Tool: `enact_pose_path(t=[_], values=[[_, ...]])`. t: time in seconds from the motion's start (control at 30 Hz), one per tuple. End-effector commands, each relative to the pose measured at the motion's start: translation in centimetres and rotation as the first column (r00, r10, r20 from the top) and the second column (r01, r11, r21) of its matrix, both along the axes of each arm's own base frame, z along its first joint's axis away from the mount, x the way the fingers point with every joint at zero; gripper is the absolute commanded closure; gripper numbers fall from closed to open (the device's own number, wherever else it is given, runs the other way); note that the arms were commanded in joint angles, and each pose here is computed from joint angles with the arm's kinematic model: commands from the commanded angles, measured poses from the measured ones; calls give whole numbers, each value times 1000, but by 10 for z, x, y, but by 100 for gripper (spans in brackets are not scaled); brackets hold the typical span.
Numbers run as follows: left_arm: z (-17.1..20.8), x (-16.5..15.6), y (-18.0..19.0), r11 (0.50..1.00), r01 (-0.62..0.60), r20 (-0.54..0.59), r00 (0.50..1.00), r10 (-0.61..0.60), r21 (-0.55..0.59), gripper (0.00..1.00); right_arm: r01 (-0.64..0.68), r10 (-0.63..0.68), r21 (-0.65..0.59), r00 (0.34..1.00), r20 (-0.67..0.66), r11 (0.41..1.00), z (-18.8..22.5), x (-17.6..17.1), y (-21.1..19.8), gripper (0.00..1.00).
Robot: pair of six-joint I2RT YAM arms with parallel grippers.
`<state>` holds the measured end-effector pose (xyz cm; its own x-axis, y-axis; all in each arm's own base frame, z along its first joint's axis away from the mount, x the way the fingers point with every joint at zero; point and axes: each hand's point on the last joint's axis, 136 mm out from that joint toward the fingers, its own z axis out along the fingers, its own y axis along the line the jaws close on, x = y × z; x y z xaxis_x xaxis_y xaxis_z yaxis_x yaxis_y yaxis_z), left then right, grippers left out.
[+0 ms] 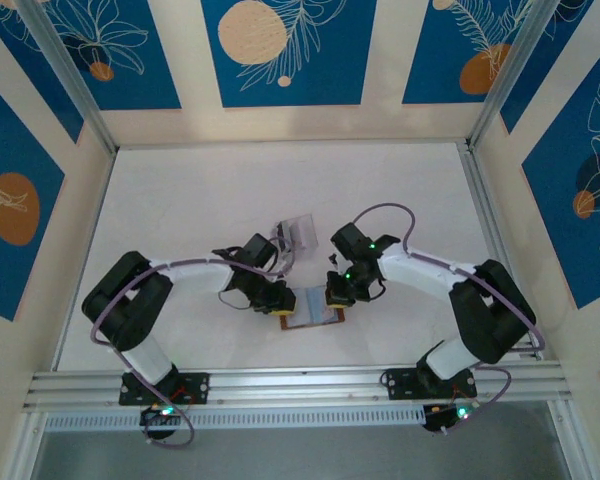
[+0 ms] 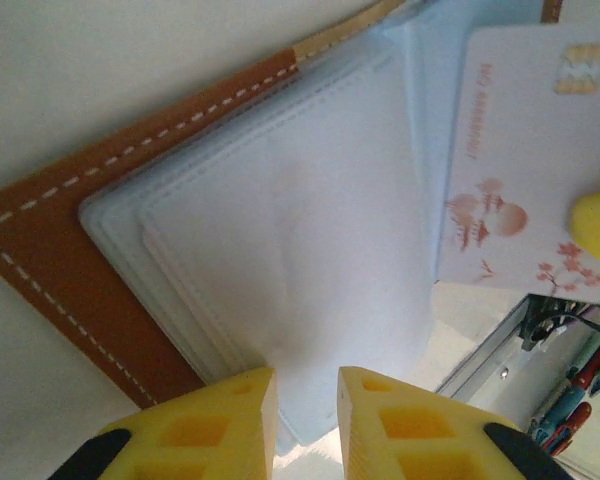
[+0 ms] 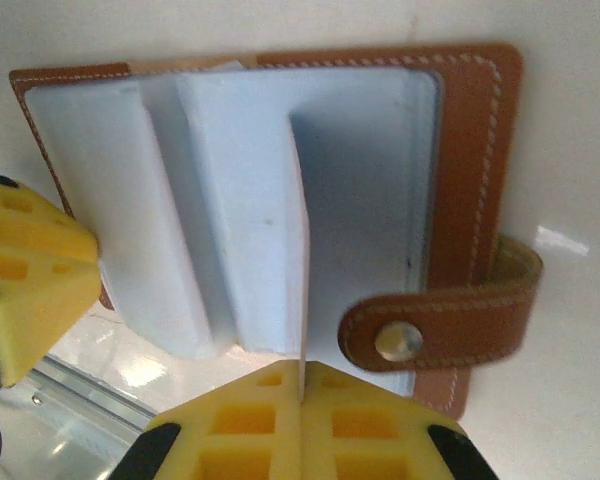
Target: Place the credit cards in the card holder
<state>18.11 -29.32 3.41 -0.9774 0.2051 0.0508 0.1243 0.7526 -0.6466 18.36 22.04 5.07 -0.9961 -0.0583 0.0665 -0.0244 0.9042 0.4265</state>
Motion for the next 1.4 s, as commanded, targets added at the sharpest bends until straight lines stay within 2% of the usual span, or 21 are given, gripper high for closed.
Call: enact_pose_path(t=[0.0,0.3,0.47,1.2,1.37], values=[[-5,4,2,998,21,22,999,-22,62,78,51,-51,-26,999,9,998,2,-3,-10,100],[-16,-1,18,990,21,27,999,-25,140,79,-63,54,209,997,49,976,26,4,23,100],[-17,-3,23,988,18,27,999,-22,151,79,-106,100,280,994,36,954,27,1,31,100],[-18,-2,21,989,22,27,999,-26,149,79,-98,125,329,990,-64,939,9,-17,29,100],[-19,-1,21,988,20,26,999,-24,150,79,-91,120,303,990,-77,948,4,-20,24,100]])
